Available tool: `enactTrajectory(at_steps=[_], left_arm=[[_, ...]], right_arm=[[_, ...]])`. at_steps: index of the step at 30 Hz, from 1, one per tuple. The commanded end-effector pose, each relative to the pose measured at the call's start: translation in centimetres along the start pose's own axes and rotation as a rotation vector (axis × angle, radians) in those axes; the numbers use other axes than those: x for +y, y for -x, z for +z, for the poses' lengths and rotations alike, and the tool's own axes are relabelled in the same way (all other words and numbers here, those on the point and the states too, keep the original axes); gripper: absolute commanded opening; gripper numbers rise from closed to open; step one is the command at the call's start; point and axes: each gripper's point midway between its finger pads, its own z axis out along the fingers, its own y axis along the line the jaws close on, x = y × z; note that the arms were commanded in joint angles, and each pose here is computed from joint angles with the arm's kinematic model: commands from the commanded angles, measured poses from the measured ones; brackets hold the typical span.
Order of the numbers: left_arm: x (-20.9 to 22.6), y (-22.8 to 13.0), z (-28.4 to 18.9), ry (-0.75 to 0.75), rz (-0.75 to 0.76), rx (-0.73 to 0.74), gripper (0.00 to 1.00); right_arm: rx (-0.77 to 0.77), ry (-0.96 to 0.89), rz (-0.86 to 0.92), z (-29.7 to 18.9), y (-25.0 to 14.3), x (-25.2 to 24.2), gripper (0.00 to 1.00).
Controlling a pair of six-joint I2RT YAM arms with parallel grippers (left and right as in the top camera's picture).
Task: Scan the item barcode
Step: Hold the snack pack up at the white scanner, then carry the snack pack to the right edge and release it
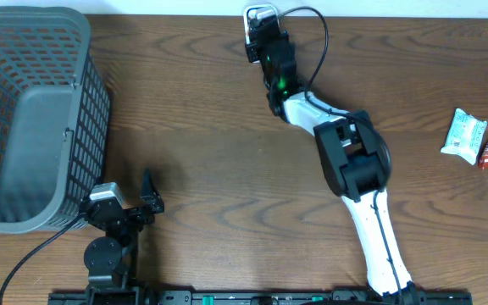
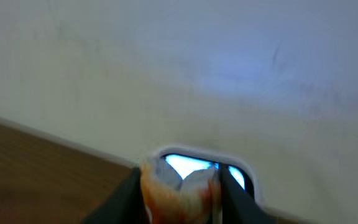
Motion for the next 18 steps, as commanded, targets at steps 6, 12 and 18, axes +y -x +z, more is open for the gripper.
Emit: enactTrajectory(at_steps=[6,12,18], left_arm=[[0.4,-1.8,0.2,0.011,0.016,0.040,0.98],[0.4,-1.8,0.2,0.011,0.016,0.040,0.98],[0.4,-1.8,0.2,0.011,0.016,0.040,0.98]], right_arm=[[0.264,-0.121,-0.098,-6.5,11.1,-8.0,0.05],[0.617,-0.248,-0.196,-13.6,8.0,-17.6,0.05],[0.911,-0.386,-0.117,-19.7,0.7,-28.5,0.03]])
